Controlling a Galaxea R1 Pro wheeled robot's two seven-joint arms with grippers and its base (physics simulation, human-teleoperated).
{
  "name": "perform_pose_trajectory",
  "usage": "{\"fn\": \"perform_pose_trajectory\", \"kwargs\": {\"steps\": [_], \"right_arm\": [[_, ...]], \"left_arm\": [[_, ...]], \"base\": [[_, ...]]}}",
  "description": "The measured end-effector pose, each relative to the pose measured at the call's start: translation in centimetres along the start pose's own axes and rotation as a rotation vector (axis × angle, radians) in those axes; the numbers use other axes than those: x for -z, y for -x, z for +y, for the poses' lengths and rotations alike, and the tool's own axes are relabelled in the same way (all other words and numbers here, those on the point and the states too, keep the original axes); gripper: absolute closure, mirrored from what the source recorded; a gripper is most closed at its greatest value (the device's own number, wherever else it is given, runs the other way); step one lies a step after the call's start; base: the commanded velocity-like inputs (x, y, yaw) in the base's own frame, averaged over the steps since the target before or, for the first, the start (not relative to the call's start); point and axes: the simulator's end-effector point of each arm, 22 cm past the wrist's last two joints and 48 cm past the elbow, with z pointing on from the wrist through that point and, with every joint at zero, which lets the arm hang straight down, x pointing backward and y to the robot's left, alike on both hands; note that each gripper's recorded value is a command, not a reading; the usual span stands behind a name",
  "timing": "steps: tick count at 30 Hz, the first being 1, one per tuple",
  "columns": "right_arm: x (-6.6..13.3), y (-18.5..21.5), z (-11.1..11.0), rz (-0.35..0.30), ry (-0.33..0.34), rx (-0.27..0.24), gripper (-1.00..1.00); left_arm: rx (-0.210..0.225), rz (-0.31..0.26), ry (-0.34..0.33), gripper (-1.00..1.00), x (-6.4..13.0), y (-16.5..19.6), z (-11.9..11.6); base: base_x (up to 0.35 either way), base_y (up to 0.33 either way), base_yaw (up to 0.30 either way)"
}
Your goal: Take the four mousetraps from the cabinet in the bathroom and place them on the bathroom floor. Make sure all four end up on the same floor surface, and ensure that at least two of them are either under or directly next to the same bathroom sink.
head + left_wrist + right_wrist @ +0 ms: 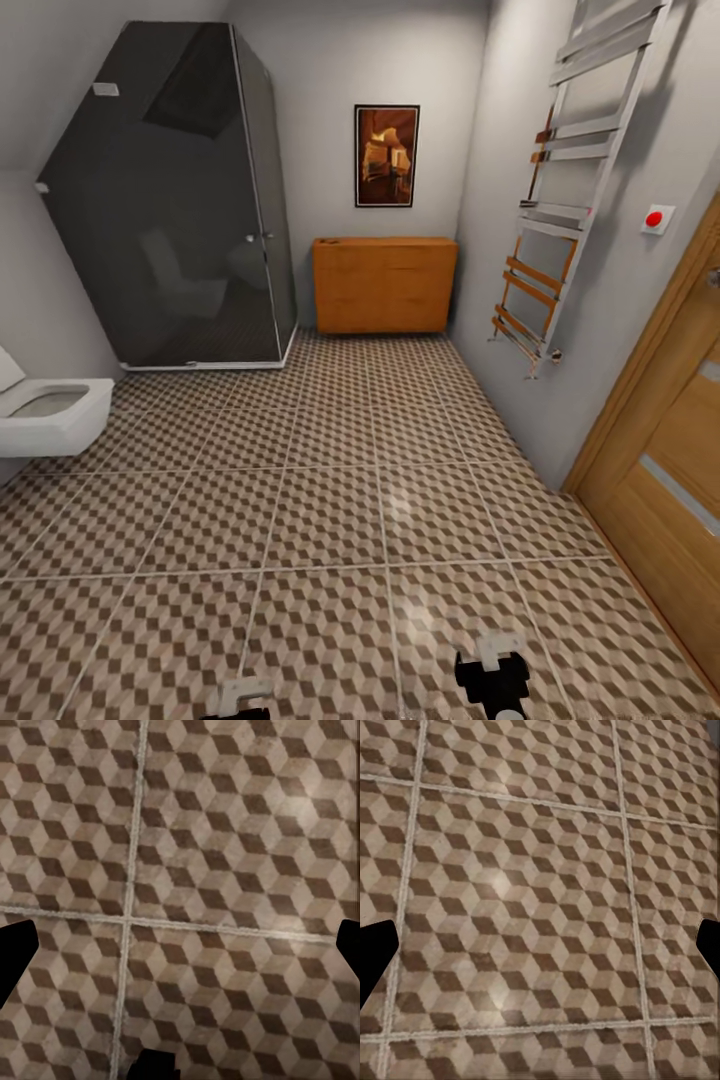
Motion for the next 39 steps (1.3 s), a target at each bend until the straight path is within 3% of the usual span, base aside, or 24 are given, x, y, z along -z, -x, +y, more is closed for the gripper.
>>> {"fn": "perform_pose_trajectory", "kwargs": {"steps": [11, 39], "right_arm": [[0.02, -0.11, 0.21, 0.001, 0.003, 0.003, -1.0], [0.02, -0.21, 0.12, 0.003, 0.002, 0.005, -1.0]], "left_arm": [[-0.001, 0.005, -0.001, -1.0, -0.02, -0.22, -0.09], [-0.003, 0.005, -0.002, -1.0, 0.0, -0.24, -0.18]], "base": [[0.115, 0.0, -0.048], [0.33, 0.0, -0.001]]}}
